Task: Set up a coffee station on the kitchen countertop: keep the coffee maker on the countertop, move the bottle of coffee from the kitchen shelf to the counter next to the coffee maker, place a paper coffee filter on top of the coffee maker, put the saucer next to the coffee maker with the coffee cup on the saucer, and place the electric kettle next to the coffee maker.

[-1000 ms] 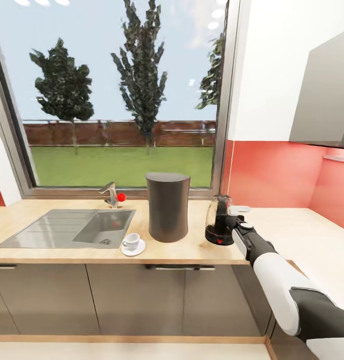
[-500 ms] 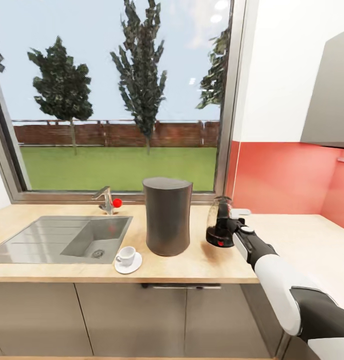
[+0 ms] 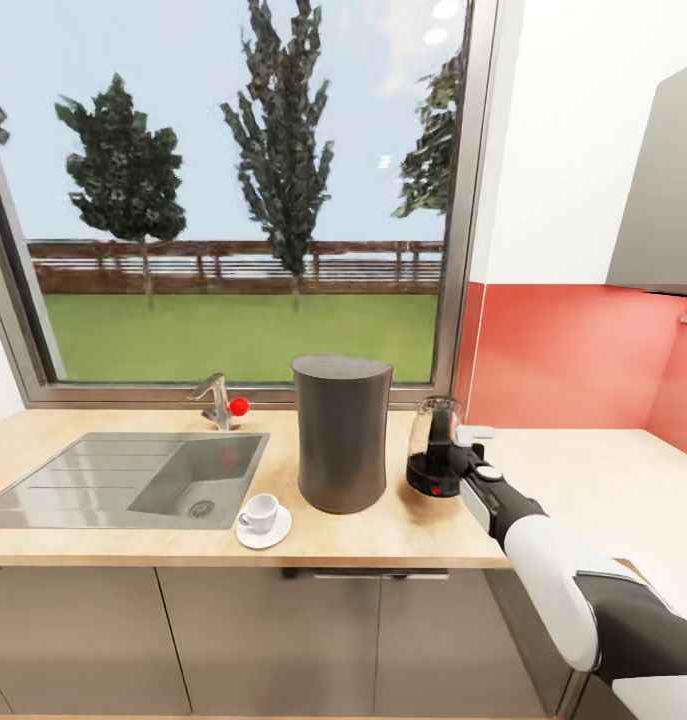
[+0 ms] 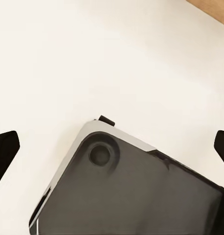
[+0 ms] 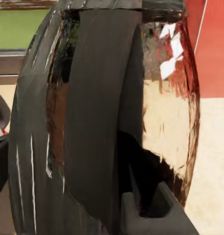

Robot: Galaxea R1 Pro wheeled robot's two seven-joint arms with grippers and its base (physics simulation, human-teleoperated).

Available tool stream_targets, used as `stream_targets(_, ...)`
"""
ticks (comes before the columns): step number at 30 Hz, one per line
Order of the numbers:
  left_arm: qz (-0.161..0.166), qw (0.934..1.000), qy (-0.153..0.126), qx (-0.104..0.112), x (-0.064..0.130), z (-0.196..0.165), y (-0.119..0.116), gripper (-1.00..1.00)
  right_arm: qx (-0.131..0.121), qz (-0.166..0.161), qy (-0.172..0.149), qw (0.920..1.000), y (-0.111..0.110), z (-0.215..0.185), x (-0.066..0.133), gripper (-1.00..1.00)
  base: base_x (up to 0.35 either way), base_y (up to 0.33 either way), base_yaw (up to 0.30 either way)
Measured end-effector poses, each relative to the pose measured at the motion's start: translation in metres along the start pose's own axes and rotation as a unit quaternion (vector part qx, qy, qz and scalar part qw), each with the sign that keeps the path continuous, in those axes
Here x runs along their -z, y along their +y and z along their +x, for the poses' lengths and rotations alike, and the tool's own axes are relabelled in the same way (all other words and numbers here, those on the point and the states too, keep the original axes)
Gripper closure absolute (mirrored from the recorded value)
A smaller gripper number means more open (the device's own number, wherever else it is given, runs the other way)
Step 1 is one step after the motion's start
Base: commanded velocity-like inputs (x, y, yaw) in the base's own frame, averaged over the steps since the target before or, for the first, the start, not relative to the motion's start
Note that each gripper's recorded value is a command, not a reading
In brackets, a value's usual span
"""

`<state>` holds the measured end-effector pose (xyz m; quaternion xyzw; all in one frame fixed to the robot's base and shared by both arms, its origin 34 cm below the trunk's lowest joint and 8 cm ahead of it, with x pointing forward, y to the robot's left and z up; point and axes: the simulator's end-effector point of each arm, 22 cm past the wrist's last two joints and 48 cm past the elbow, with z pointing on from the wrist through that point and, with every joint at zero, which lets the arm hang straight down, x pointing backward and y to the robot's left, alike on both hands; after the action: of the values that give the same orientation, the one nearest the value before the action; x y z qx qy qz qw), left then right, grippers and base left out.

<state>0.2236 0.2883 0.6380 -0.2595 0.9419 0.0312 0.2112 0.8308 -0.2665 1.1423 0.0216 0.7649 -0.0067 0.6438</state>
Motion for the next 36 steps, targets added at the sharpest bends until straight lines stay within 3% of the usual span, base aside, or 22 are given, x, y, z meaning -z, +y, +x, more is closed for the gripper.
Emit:
stream_targets(20,-0.001,1.0,-0.008,0.002,0.0,-0.003,0.0,-1.0,0.003,-0.002,-0.013,0.9999,0.002,-0.003,0.0,1.0,0.043,0.011,0.0)
stream_targets(24,-0.001,1.0,-0.01,0.003,-0.003,-0.004,0.0,-1.0,0.002,-0.005,-0.005,1.0,0.005,0.016,0.0,1.0,0.0,0.0,0.0)
stream_targets(36,-0.001,1.0,-0.009,0.002,-0.011,-0.005,-0.002,-1.0,0.002,-0.007,-0.008,0.9999,0.008,0.026,-0.004,1.0,0.0,0.0,0.0)
